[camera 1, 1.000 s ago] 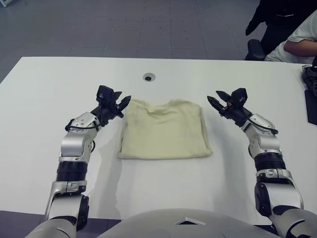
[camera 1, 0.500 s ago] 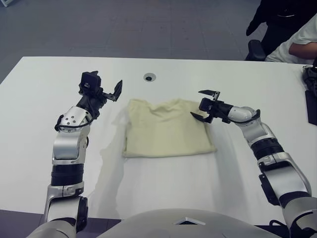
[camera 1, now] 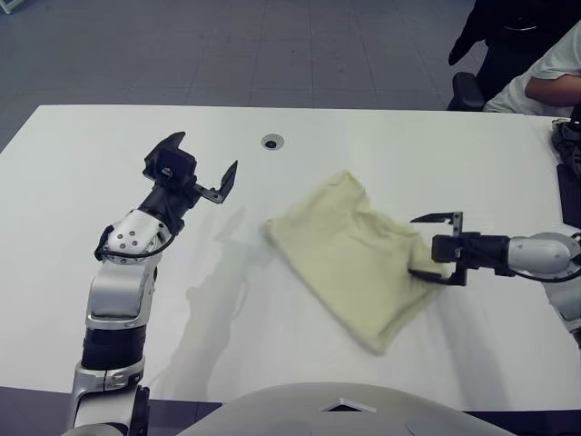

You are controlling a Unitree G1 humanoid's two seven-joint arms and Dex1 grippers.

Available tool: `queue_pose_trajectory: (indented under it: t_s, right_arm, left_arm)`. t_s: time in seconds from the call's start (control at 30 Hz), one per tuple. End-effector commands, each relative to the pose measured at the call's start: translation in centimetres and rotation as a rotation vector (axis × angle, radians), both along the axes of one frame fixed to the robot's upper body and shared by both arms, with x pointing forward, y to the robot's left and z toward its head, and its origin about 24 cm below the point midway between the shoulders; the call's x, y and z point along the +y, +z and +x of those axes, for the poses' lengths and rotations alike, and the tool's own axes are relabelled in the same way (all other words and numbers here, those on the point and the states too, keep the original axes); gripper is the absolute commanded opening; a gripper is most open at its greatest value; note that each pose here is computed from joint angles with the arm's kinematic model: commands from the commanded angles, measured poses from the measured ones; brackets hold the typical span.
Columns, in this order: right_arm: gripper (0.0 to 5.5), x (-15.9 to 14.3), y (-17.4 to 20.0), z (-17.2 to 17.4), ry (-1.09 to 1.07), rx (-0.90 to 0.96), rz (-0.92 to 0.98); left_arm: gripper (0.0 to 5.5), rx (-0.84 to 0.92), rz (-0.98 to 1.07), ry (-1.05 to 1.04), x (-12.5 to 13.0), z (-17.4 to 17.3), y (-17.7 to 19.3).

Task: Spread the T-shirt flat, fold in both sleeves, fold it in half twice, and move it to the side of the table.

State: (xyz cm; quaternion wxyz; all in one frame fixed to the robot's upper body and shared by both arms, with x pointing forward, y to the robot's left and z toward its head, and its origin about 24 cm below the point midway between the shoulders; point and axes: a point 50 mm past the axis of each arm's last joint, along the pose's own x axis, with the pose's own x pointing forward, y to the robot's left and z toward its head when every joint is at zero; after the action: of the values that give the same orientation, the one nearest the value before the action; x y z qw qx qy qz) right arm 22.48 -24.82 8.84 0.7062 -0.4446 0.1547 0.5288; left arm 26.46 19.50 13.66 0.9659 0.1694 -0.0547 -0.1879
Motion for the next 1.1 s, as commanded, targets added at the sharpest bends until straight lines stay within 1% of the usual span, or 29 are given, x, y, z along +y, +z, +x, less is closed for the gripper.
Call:
queue_pose_trajectory:
  t_s: [0.03, 0.23, 0.37, 0.5, 0.63, 0.73, 0.8, 0.9, 0.97, 1.03, 1.1]
  right_arm:
    - [5.39, 2.4, -2.1, -2.5, 0.078, 0.160, 0.079]
    - [5.39, 5.2, -4.6, -3.5, 0.130, 0.208, 0.152]
    - [5.39, 7.1, -4.9, -2.8, 0.136, 0.151, 0.246]
    - [5.39, 7.8, -3.4, -1.3, 0.105, 0.056, 0.350]
    - [5.39, 7.8, -2.1, -0.8, 0.091, 0.002, 0.429]
    - [5.39, 8.0, -0.3, -0.5, 0.057, -0.057, 0.590]
    - [5.39, 8.1, 1.0, -0.2, 0.025, -0.118, 0.711]
    - [5.39, 7.3, 1.8, -0.5, 0.008, -0.168, 0.783]
    - [5.39, 6.3, 1.6, -1.7, 0.048, -0.197, 0.711]
    - [5.39, 5.1, 0.8, -3.5, 0.138, -0.195, 0.538]
    - [5.39, 4.6, 0.5, -4.9, 0.201, -0.182, 0.446]
  left_arm:
    - [5.38, -0.010, 0.026, -0.042, -0.5, -0.5, 0.2]
    - [5.38, 0.001, 0.024, -0.048, -0.5, -0.6, -0.1]
    - [5.38, 0.005, 0.027, -0.048, -0.4, -0.5, -0.4]
    - [5.38, 0.017, 0.034, -0.027, 0.2, -0.2, -0.8]
    - [5.38, 0.025, 0.044, -0.031, 0.2, -0.5, -1.3]
    - [5.38, -0.006, 0.073, -0.053, 0.0, -0.8, -1.4]
    - [5.38, -0.067, 0.113, -0.100, -0.3, -1.7, -1.0]
    - [5.38, -0.143, 0.231, -0.203, -0.5, -4.0, -1.0]
    - [5.38, -0.172, 0.363, -0.298, -0.4, -6.1, -1.5]
    - [5.38, -0.110, 0.537, -0.463, -0.2, -9.2, -3.0]
    - [5.38, -0.016, 0.649, -0.549, 0.5, -11.4, -4.3]
